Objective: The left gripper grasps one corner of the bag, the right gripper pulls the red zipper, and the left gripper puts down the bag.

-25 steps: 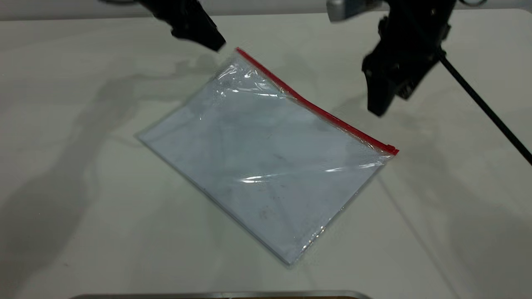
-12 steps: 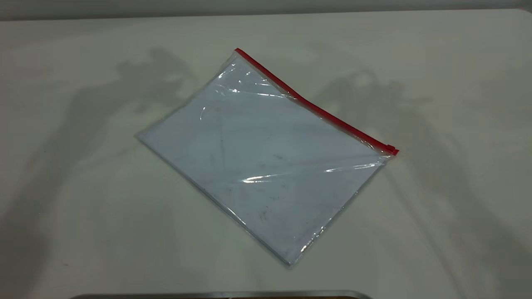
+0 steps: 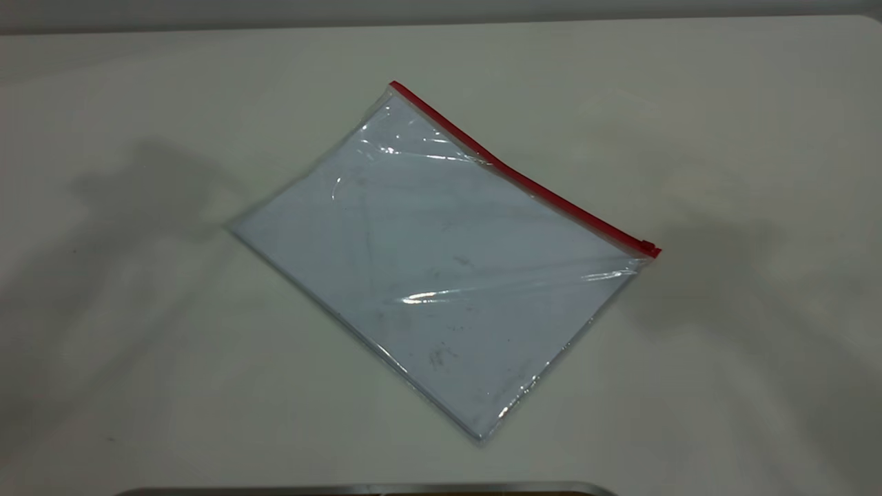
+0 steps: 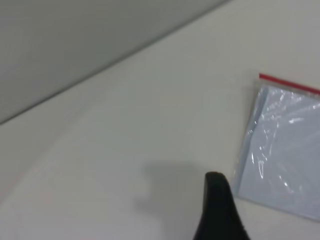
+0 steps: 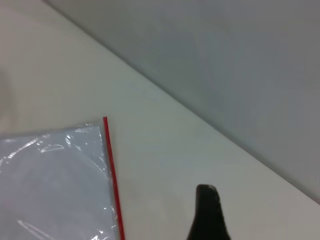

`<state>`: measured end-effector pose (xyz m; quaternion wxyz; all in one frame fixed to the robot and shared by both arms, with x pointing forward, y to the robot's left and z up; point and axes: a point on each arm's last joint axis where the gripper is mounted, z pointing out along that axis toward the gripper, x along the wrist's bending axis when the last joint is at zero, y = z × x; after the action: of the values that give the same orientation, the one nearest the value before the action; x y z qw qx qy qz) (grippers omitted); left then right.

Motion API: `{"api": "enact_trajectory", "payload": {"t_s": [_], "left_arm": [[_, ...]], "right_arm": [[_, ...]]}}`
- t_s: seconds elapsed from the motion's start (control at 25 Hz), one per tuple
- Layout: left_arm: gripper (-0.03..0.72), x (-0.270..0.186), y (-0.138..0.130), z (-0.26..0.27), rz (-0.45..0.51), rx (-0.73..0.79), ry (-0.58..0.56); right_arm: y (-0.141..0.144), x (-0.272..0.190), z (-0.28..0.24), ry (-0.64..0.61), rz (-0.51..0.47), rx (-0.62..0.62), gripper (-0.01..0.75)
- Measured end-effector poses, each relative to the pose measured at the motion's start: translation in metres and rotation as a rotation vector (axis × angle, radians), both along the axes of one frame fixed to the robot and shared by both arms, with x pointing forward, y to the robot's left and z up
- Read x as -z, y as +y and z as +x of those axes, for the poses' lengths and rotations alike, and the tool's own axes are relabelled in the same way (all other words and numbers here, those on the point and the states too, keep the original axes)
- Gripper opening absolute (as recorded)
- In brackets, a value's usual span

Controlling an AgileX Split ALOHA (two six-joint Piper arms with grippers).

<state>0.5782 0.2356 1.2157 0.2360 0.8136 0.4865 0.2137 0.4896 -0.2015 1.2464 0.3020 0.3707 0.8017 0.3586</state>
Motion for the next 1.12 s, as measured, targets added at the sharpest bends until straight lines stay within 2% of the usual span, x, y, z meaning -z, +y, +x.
{"api": "enact_trajectory", "payload": {"t_s": [0.28,0.48,0.64,0.88,1.12], "left_arm": [[0.567,-0.037,0.008,-0.042,-0.11,-0.118,-0.082],[0.567,-0.041,0.014,-0.077,-0.17,-0.187,-0.075],[0.567,-0.017,0.02,-0.114,-0.158,-0.201,0.0],[0.567,0.036,0.032,-0.181,-0.128,-0.211,0.106],[0.567,0.079,0.041,-0.237,-0.122,-0.214,0.13]], "right_arm": [[-0.027,-0.029,-0.081,0.03,0.005,-0.012,0.591],[-0.037,-0.025,-0.125,0.029,0.076,-0.043,0.591],[-0.045,0.011,-0.16,0.087,0.095,-0.068,0.591],[-0.06,0.093,-0.205,0.202,0.084,-0.053,0.591],[-0.074,0.153,-0.243,0.188,0.094,-0.05,0.591]]}}
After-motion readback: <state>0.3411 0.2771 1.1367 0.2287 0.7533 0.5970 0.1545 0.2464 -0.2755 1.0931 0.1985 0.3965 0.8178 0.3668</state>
